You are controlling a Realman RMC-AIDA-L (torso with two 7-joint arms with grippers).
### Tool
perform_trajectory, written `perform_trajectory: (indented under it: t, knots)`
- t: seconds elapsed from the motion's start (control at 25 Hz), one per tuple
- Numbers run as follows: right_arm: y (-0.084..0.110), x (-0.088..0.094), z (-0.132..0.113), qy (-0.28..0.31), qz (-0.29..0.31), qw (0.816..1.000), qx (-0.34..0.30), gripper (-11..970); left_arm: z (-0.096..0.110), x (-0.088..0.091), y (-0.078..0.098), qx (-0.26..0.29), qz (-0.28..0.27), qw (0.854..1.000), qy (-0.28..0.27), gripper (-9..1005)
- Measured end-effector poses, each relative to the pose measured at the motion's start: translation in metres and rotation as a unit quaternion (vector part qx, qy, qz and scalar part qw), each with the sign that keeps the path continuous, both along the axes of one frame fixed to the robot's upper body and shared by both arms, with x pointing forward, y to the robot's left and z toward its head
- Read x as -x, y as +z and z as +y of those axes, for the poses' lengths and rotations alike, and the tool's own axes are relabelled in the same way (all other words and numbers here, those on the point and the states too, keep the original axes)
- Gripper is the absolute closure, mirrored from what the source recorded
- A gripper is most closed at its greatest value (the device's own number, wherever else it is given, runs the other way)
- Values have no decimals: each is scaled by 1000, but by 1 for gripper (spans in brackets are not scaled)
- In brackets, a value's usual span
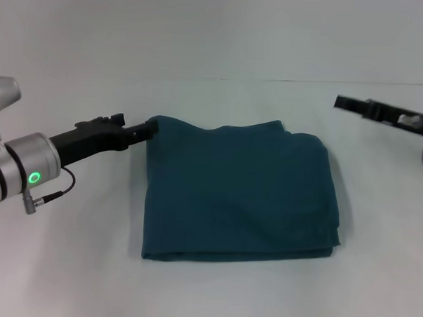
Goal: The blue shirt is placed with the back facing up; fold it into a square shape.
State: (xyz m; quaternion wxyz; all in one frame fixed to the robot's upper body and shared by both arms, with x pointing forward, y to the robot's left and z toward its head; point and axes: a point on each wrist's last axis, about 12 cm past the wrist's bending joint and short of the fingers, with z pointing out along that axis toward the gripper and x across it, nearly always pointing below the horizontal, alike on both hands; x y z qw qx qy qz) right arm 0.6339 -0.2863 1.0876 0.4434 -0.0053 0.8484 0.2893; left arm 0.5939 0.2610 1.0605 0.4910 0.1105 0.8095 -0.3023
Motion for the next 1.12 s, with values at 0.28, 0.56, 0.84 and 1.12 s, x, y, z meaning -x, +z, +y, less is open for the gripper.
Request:
perform_trajectory:
  t: [0.28,0.56,0.84,1.12]
  knots:
    - [18,6,-20,29,-6,998,-54,292,-9,-8,-1,-12,12,1000,2,110]
    - [19,5,-19,32,-3,998,-52,141,-20,-13,-5,-39,21,999,-3,111]
    - [19,5,-18,34,-1,998,-53,143,-24,-16,-5,-46,21,999,-3,110]
    - [16,6,-15,37,2,998,-53,146,-35,-19,-4,-47,22,999,-17,129]
